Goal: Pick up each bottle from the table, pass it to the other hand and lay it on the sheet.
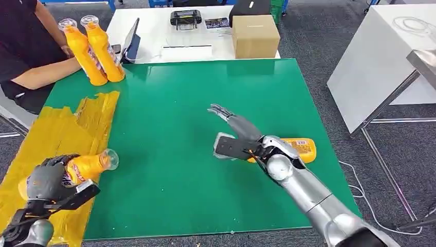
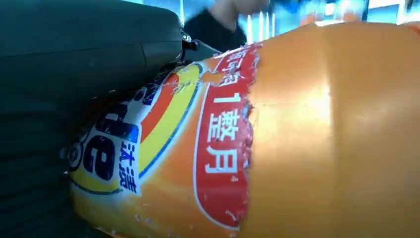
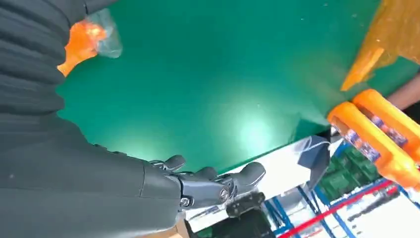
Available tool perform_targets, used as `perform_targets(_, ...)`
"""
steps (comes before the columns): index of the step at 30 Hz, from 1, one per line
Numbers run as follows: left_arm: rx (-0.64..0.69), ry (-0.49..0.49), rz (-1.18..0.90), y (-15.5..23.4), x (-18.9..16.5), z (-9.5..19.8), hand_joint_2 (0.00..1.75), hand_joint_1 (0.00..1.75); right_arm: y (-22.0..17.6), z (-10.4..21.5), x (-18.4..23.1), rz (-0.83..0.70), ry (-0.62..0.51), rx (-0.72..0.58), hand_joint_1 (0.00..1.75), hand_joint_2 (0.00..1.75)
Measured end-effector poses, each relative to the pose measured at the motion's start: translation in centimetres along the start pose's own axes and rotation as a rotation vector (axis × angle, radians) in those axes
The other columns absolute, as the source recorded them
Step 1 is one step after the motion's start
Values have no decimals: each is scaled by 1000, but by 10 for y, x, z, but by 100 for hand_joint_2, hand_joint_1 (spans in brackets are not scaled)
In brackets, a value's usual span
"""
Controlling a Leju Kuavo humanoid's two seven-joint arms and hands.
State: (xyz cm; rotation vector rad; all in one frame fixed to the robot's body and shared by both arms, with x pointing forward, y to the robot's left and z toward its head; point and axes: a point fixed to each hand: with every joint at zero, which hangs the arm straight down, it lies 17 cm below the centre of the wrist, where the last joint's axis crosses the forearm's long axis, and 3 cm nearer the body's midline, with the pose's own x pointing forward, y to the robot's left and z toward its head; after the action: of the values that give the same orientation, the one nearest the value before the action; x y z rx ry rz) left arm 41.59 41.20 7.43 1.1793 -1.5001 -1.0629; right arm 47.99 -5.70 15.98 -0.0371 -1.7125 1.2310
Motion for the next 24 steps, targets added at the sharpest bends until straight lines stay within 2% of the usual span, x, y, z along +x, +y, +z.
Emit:
perform_targets(6,-84,-9,-3,-30,4,11,175,175,-11,8,-5,21,1,7,0,175)
perform_targets(18,-102,-11,0,-37,4,11,175,175,-15,11,-8,44,3,13,0,175)
perform_targets(19,-107,-12,2,-38,5,10,175,120,-15,11,-8,45,3,13,0,175)
perform_targets(20,-117,-15,3,-41,6,9,175,0,-15,11,-7,46,2,14,0,175)
perform_targets(23,-157,-31,9,-53,11,8,175,0,-16,9,-5,52,0,22,0,175)
perform_targets(24,-167,-37,11,-57,14,7,0,0,-16,8,-4,54,0,26,0,175)
